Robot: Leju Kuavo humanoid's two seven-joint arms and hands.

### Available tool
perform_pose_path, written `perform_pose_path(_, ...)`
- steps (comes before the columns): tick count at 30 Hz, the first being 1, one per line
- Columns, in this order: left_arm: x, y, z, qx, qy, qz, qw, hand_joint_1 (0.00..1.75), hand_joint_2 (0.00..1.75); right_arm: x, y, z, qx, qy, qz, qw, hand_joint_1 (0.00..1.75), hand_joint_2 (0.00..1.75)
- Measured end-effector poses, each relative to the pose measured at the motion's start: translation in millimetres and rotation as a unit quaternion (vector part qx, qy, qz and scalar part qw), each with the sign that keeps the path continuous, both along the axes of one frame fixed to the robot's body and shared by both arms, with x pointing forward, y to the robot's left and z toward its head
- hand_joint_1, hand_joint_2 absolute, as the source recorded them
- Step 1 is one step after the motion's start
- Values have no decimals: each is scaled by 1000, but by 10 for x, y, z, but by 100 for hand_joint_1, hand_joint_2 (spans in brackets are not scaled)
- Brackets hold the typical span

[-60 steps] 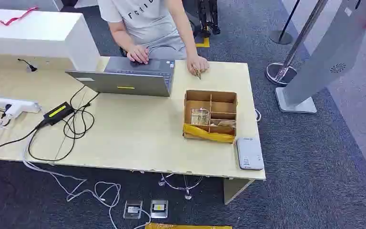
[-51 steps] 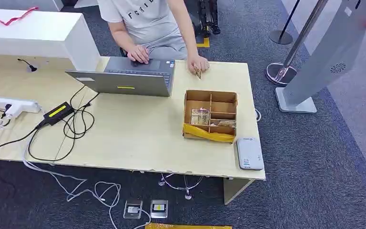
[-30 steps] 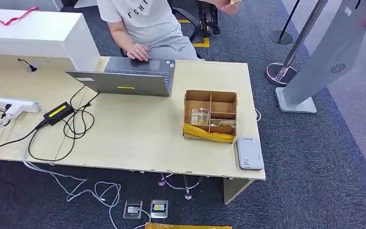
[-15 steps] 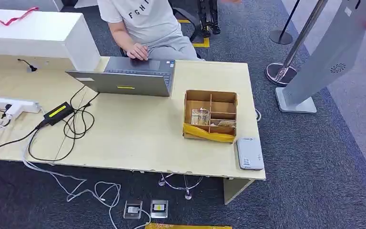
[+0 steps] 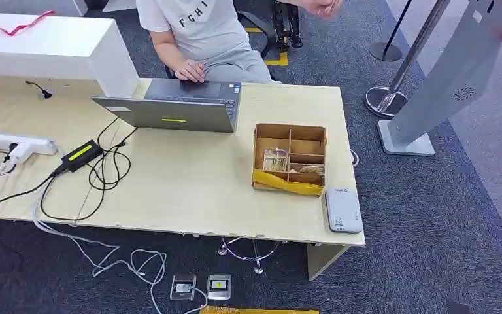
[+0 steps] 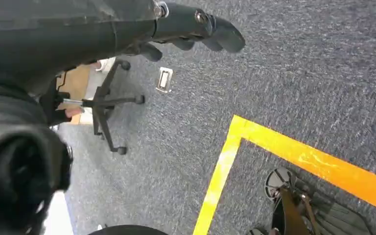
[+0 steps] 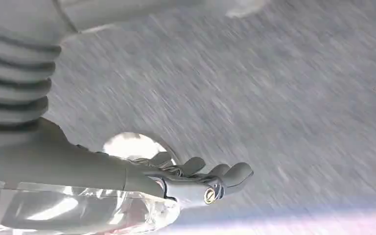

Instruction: Pass the card to the sensor for recognition and then transmit it.

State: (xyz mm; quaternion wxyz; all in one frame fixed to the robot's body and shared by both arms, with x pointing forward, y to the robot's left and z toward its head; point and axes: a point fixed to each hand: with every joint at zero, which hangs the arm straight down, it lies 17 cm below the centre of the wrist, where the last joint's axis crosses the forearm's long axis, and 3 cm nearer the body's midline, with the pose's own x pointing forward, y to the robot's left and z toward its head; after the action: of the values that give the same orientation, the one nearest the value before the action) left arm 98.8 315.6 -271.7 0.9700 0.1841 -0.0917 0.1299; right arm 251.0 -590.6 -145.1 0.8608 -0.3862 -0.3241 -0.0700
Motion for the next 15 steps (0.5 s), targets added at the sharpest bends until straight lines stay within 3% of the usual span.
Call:
perform_pose_path(4,18,-10,2,-1,-5,-4,1000,0,0,373,-257,393,-41,-22,26,999,0,175)
perform_pose_path(9,46,2,7,0,-11,-9,1000,0,0,1025,-411,1111,-111,-33,95,989,0,175)
perform_pose_path(14,46,20,3,-1,-9,-19,1000,0,0,2015,-227,2508,-166,-123,143,968,0,175)
perform_pose_path(15,57,16,4,-1,-10,-24,1000,0,0,2265,-91,2961,-185,-153,159,958,0,175)
